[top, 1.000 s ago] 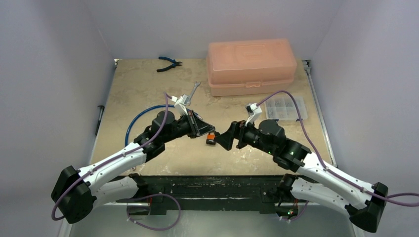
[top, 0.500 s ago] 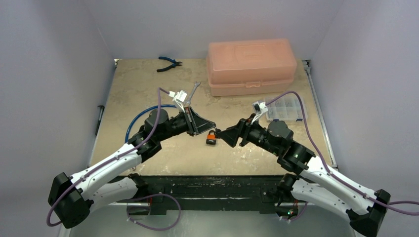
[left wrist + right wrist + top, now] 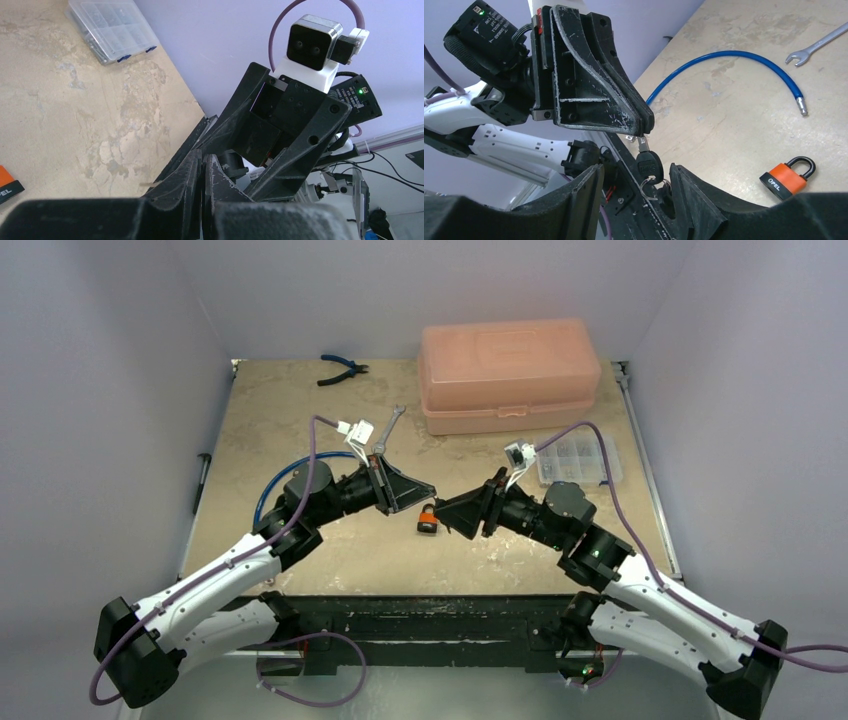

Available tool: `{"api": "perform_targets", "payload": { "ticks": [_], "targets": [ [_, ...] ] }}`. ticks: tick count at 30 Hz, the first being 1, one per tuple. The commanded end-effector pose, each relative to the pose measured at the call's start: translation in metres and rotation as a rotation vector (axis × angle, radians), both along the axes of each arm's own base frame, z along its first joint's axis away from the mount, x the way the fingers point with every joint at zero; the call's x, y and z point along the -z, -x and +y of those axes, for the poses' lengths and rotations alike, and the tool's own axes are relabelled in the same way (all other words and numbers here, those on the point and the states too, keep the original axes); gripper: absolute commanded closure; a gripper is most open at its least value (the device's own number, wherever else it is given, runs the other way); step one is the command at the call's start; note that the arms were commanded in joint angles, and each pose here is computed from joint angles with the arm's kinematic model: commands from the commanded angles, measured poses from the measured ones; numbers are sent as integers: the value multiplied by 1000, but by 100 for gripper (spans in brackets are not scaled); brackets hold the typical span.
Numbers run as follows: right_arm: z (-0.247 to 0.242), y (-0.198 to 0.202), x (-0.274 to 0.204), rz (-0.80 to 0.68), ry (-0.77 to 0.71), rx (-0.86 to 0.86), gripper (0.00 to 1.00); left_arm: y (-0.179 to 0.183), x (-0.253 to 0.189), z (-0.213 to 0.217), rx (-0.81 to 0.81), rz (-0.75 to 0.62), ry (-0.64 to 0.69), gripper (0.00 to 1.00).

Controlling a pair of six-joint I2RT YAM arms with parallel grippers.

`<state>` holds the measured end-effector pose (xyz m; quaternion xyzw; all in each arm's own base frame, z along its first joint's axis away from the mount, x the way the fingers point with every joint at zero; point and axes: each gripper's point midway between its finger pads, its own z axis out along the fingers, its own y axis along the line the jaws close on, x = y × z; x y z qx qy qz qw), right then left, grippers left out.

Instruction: Unlock with the key

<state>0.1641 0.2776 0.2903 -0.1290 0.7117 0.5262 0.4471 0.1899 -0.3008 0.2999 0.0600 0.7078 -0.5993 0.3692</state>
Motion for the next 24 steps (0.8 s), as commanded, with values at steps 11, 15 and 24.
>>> {"api": "perform_targets", "payload": {
  "ticks": [11,15,24],
  "targets": [
    [7,-2,-10,-29,-33,-17,54,5,-46,1,16,-115,87,100],
    [8,-3,-9,-27,-31,-19,62,5,-45,1,14,-112,84,100],
    [9,-1,-8,-24,-34,-34,76,3,-42,1,5,-107,77,100]
  ]
}}
